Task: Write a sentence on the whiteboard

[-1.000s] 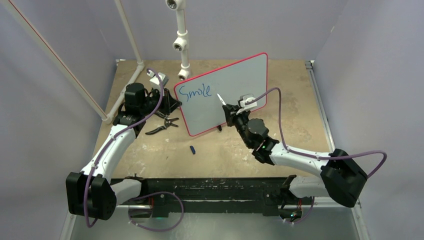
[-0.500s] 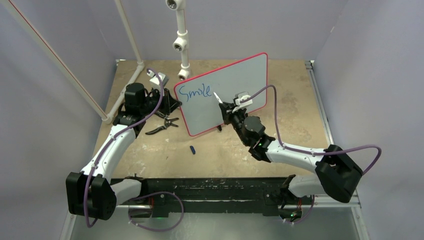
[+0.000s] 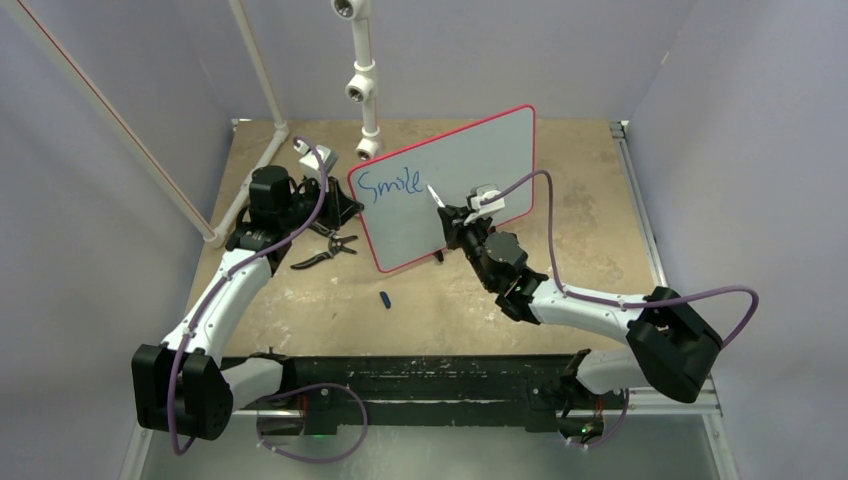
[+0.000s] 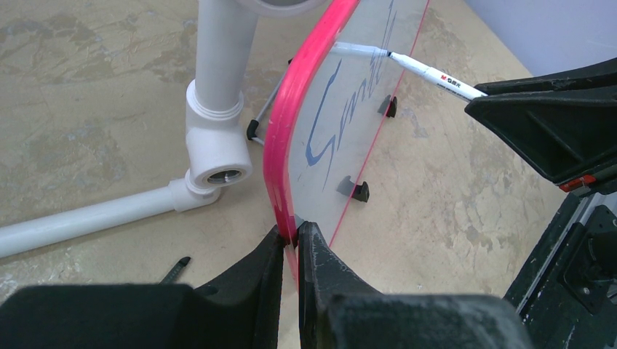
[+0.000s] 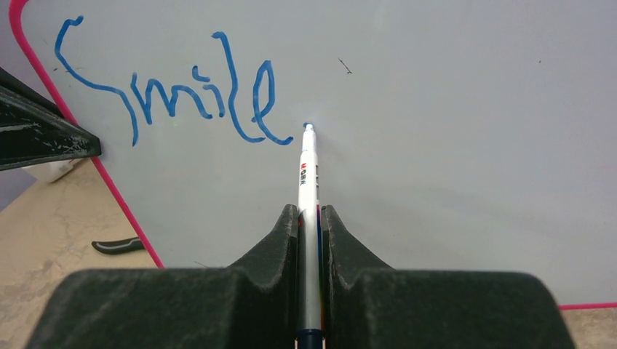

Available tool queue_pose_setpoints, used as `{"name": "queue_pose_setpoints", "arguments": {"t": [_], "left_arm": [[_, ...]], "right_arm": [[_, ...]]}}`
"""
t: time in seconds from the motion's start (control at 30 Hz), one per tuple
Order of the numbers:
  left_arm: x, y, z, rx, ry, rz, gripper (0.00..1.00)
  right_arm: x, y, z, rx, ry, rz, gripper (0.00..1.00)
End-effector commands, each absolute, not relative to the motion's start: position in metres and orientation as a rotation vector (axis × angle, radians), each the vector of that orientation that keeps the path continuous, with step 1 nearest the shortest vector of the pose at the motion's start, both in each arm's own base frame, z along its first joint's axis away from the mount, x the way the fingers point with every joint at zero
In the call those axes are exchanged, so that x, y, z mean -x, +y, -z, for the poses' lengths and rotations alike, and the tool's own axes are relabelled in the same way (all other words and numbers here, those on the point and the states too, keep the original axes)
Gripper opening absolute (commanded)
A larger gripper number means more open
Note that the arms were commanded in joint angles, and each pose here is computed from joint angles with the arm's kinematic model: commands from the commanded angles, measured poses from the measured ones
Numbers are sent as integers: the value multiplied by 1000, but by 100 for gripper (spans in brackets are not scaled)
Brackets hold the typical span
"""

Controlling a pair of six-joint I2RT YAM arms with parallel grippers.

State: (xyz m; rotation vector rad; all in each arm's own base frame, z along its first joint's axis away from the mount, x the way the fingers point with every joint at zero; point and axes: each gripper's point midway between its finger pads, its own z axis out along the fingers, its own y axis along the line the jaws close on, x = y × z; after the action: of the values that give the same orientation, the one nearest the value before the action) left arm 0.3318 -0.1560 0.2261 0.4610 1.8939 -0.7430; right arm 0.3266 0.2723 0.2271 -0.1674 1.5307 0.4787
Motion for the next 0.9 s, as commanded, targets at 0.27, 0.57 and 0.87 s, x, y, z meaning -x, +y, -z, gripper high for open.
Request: {"name": "queue_pose_setpoints", "arguments": {"t": [0.27, 0.57, 0.87], "left_arm": [[-333, -156, -231, -469, 1868, 737, 0], [-333, -156, -232, -468, 1866, 738, 0], [-333, -157, -231, -468, 1866, 737, 0]], "right_arm": [[-328, 269, -226, 140, 1547, -484, 0], [-322, 272, -222, 150, 1564, -495, 0], [-304, 280, -253, 200, 1475, -595, 0]]}}
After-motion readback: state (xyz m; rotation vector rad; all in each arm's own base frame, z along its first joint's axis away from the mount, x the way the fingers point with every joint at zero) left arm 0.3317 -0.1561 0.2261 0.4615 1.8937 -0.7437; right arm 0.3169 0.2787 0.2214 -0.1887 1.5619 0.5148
